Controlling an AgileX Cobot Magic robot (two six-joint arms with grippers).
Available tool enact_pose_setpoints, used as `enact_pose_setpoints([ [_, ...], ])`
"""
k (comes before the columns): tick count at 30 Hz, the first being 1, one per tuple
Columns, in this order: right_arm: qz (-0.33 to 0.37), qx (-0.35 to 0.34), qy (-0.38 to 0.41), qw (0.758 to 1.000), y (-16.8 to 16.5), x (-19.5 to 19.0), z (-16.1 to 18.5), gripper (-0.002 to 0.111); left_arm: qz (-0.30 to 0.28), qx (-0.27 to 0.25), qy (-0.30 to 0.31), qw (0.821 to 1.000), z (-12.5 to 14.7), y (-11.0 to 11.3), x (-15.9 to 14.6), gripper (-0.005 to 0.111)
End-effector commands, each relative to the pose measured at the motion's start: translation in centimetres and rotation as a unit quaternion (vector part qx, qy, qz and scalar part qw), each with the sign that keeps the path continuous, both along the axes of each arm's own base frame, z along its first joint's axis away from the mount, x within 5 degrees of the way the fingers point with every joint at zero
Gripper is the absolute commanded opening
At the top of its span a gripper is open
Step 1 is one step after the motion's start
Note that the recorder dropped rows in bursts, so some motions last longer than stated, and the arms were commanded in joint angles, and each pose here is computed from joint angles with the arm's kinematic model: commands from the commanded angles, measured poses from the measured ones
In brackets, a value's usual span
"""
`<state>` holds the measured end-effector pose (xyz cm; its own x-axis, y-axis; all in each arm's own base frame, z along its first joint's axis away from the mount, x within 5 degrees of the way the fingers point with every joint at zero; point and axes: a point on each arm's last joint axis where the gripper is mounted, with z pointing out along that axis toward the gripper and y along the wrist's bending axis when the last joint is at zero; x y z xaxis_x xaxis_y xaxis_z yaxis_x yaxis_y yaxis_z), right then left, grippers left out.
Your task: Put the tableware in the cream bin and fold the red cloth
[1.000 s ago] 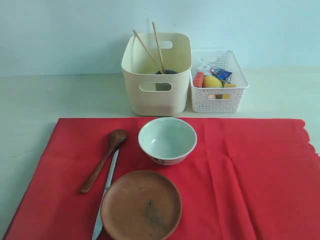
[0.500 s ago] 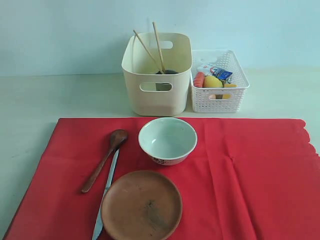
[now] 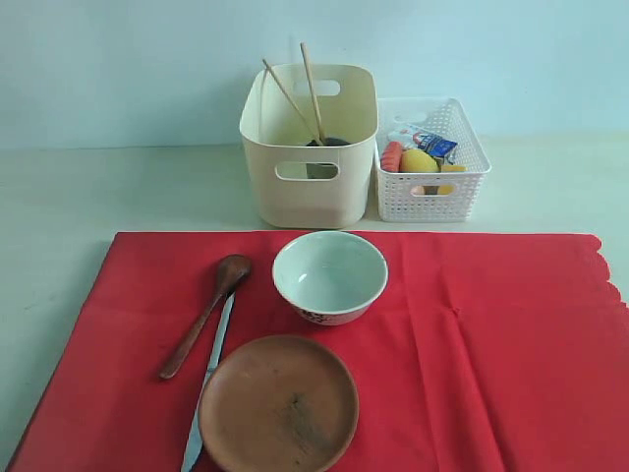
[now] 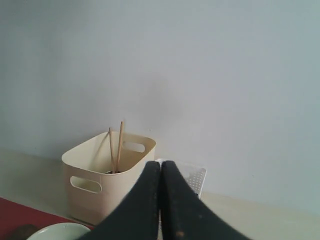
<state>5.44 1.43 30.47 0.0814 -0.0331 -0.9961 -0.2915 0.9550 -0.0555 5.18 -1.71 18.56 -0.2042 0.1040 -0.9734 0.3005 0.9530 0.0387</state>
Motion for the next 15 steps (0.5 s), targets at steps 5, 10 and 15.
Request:
enact_pose_setpoints([
  [5,0.003,0.007,-0.044,0.999,-0.3,-1.0,0.5,0.000,0.002,-0.001,-0.005,1.000,0.0,0.0,0.0,0.000],
  [10,-0.007,0.006,-0.034,0.999,-0.7,-1.5,0.2,0.000,0.002,-0.001,-0.005,1.000,0.0,0.0,0.0,0.000],
  [15,-0.010,0.005,-0.027,1.000,-0.7,-1.5,0.0,0.000,0.002,-0.001,-0.005,1.000,0.0,0.0,0.0,0.000],
])
